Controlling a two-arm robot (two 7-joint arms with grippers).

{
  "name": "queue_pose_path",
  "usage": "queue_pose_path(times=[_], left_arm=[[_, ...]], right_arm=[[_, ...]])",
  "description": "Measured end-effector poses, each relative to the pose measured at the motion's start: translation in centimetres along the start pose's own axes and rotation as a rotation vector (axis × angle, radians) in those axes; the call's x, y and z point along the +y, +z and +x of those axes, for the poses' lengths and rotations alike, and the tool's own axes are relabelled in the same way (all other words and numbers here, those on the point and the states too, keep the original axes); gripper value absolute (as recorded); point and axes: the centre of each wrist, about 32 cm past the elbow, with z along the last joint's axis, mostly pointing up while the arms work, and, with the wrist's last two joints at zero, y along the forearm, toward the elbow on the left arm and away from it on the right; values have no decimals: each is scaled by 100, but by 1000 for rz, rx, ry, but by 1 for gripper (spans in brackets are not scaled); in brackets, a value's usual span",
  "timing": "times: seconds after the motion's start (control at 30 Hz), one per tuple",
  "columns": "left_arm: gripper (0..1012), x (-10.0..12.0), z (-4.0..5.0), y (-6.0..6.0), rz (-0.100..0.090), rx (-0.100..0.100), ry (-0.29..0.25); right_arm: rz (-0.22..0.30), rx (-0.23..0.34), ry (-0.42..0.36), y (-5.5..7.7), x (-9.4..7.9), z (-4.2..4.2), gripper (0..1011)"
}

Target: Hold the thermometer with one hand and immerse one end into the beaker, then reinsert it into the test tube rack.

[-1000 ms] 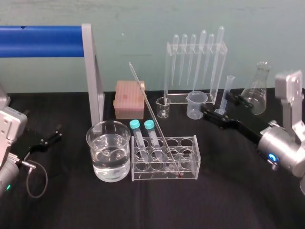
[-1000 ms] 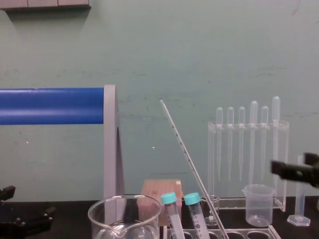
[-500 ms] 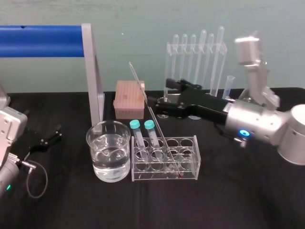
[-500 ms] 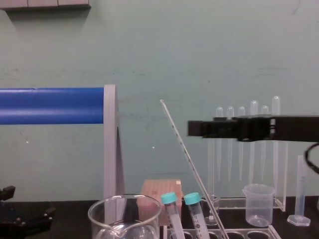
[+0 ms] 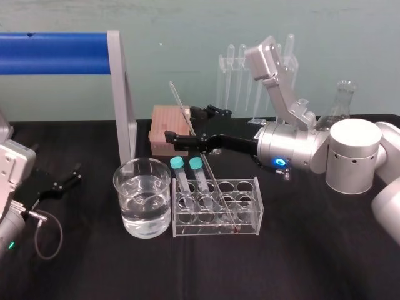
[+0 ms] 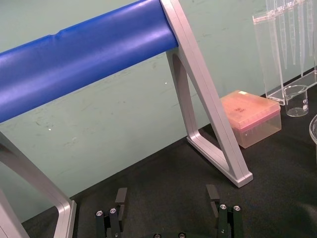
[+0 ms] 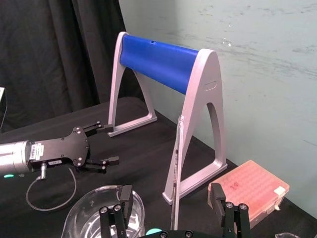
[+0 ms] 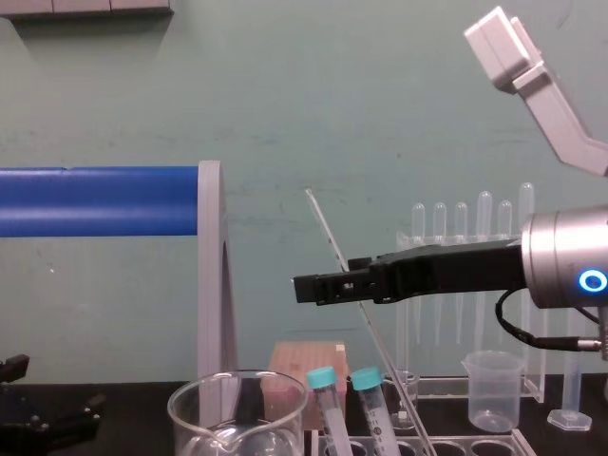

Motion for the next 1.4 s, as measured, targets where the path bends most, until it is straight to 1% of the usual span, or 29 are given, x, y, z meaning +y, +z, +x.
queue_pose_path(times=[0.2,0.43,0.57,0.67,0.7,0.77,0.83,0.9,0.93,1.0,1.07,1.13,1.17,1.23,1.4], left_arm=[[1008,0,0,0,0,0,0],[1008,0,0,0,0,0,0],[1008,0,0,0,0,0,0],[1008,0,0,0,0,0,0],[1008,0,0,0,0,0,0],[1008,0,0,0,0,0,0],[1008,0,0,0,0,0,0],[1008,0,0,0,0,0,0],[1008,0,0,0,0,0,0],[1008,0,0,0,0,0,0],[1008,0,0,0,0,0,0],[1008,0,0,0,0,0,0],[1008,0,0,0,0,0,0],[1008,0,0,0,0,0,0],[1008,0,0,0,0,0,0]], right_arm=[[-12,-15,-10,-3,48,-5,1003],[-11,-14,-10,-5,44,-5,1003],[-9,-13,-9,-4,42,-4,947],[-8,-11,-9,-4,41,-3,875],[-7,-11,-9,-4,40,-3,822],[-7,-11,-9,-5,39,-3,788],[-6,-10,-9,-4,38,-3,715],[-6,-10,-9,-4,37,-3,682],[-6,-10,-9,-4,37,-2,624],[-5,-10,-9,-5,36,-2,554],[-5,-9,-9,-5,35,-2,536],[-5,-9,-9,-5,35,-2,431],[-5,-9,-8,-5,35,-2,419],[-5,-9,-8,-4,34,-2,330],[-4,-9,-8,-4,34,-2,170]])
